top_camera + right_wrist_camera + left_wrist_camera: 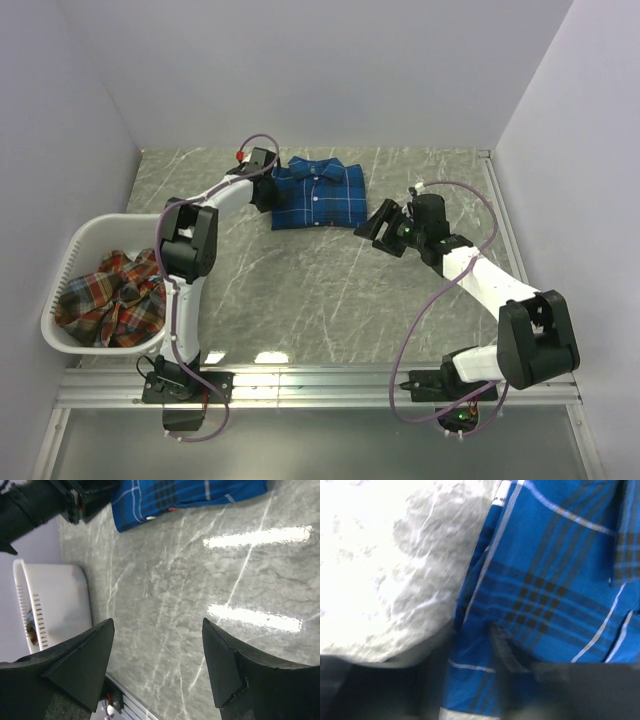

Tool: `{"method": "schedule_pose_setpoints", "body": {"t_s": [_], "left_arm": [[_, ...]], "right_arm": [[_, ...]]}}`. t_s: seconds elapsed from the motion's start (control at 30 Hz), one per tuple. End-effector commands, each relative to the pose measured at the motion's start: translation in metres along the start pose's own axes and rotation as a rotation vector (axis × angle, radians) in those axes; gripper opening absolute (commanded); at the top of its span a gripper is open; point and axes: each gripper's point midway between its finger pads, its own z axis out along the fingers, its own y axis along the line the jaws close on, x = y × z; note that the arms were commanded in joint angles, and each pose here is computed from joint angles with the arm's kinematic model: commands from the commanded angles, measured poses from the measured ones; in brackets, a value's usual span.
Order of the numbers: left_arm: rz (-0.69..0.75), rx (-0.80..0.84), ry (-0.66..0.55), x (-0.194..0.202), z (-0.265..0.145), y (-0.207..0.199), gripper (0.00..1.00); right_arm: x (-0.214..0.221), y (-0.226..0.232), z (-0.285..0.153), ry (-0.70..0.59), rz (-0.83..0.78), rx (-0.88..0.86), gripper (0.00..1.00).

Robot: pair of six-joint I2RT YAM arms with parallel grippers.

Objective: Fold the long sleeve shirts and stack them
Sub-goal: Neatly place the folded shirt to the corner

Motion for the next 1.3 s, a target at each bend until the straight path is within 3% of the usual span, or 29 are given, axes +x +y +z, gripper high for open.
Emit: {"method": "schedule_pose_setpoints", "body": {"t_s": [0.0,0.13,0.37,0.47,0.5,0.57,0.63,0.67,0.7,0.8,0.87,1.0,1.13,1.27], "left_arm": [[0.034,-0.020,0.003,-0.001,0.012,0.000,0.32],[0.048,-0.104,-0.035,-0.017,0.017,0.020,0.03],[0.030,-0.322,-0.152,-0.089,0.007,0.102,0.01],[0.043,-0.439,-0.213,-0.123,-0.005,0.138,0.07],[0.051,-0.488,-0.240,-0.135,-0.012,0.153,0.16],[0.047,-0.503,-0.274,-0.152,-0.023,0.159,0.25],[0.046,-0.523,-0.299,-0.164,-0.034,0.165,0.47],[0.044,-0.511,-0.330,-0.175,-0.045,0.159,0.55],[0.050,-0.493,-0.339,-0.177,-0.050,0.152,0.70],[0.070,-0.389,-0.373,-0.181,-0.072,0.113,0.88],[0.121,-0.322,-0.403,-0.178,-0.088,0.083,0.91],[0.352,-0.192,-0.374,-0.121,-0.097,0.003,0.91],[0.532,-0.178,-0.337,-0.066,-0.091,-0.040,0.89],[0.668,-0.235,-0.314,-0.022,-0.064,-0.057,0.83]], "right_arm": [[-0.005,0.007,-0.006,-0.007,-0.053,-0.041,0.77],[-0.007,0.007,-0.005,-0.002,-0.070,-0.036,0.77],[-0.003,-0.001,-0.002,0.019,-0.088,-0.011,0.77],[-0.002,-0.003,-0.001,0.029,-0.095,-0.004,0.77],[-0.002,-0.004,-0.001,0.033,-0.096,-0.001,0.77],[-0.001,-0.005,0.000,0.041,-0.104,0.003,0.77],[-0.001,-0.005,-0.001,0.044,-0.111,0.005,0.77],[-0.001,-0.005,-0.002,0.045,-0.118,0.006,0.77],[-0.001,-0.005,-0.002,0.042,-0.124,0.010,0.77],[-0.003,-0.005,-0.004,0.037,-0.134,0.015,0.76],[-0.003,-0.005,-0.005,0.037,-0.135,0.015,0.77],[-0.003,-0.002,-0.007,0.034,-0.142,0.004,0.76],[-0.003,-0.002,-0.010,0.028,-0.149,0.002,0.76],[0.001,0.000,-0.013,0.041,-0.138,-0.018,0.76]]}}
